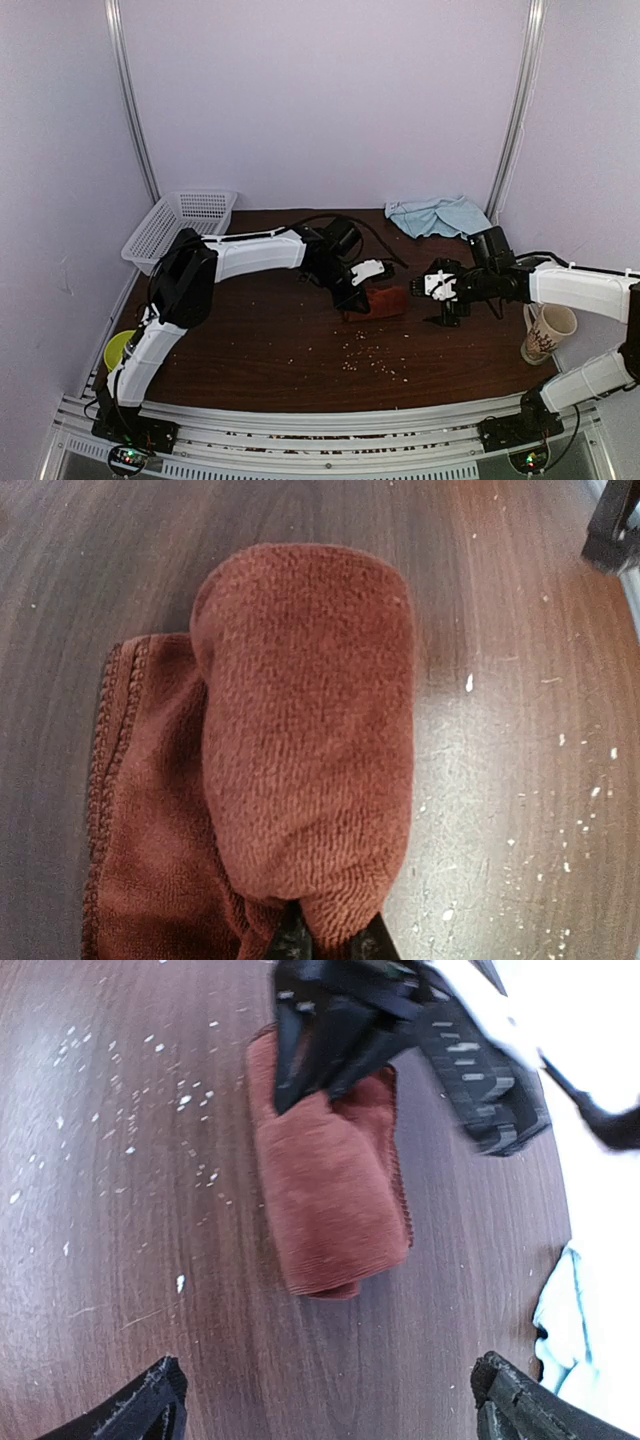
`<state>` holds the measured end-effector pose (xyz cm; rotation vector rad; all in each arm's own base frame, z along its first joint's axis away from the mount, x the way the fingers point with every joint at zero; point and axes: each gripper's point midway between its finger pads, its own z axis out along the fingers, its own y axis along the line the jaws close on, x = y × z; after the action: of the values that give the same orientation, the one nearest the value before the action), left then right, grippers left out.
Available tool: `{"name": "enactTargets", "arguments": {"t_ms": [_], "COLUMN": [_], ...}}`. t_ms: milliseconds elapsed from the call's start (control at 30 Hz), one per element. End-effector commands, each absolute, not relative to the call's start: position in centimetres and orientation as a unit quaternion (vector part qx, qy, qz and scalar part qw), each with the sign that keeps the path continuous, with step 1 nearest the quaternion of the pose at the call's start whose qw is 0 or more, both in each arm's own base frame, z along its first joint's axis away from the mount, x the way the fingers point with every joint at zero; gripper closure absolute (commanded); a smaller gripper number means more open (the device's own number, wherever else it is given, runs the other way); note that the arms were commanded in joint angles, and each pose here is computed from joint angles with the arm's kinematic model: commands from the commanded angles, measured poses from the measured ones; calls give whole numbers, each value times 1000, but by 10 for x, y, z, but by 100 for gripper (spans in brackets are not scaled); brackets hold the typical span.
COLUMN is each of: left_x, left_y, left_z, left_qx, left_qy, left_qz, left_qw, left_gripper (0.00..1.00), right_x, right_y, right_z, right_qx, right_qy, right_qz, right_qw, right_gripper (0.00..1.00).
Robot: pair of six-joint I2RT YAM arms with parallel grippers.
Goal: Roll the towels
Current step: Roll the towel at the center of the board.
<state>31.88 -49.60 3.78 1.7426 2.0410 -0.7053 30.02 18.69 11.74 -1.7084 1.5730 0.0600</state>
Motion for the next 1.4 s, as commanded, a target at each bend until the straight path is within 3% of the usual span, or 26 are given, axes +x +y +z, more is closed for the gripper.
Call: {"name": "enactTargets", "arguments": {"t_ms": [0, 133, 367, 800, 1133, 1367], "left_x": [268, 270, 280, 287, 288, 293], "left_y": [-442, -448, -447, -446, -446, -447], "left_z": [-51, -46, -53, -52, -46, -25], "left_qx": [562, 554, 517, 494, 497, 514], "left_qy": [784, 786, 812, 823, 817, 808], "left_qz": [-264, -275, -267, -277, -289, -288], "left_qw": [-17, -14, -36, -42, -41, -14], "left_gripper": [100, 100, 100, 100, 97, 89], "right_x": [291, 280, 293, 334, 347, 349], "right_y": [195, 208, 241, 271, 278, 275], "right_z": [126, 121, 109, 78, 43, 25], "right_qx": [-709, -727, -718, -688, -698, -707], "right_qy": [547, 511, 489, 523, 538, 557], "right_qz": [11, 9, -110, -207, -240, -237], "right_qw": [446, 458, 483, 459, 406, 366], "right_gripper": [0, 0, 1, 18, 41, 72]}}
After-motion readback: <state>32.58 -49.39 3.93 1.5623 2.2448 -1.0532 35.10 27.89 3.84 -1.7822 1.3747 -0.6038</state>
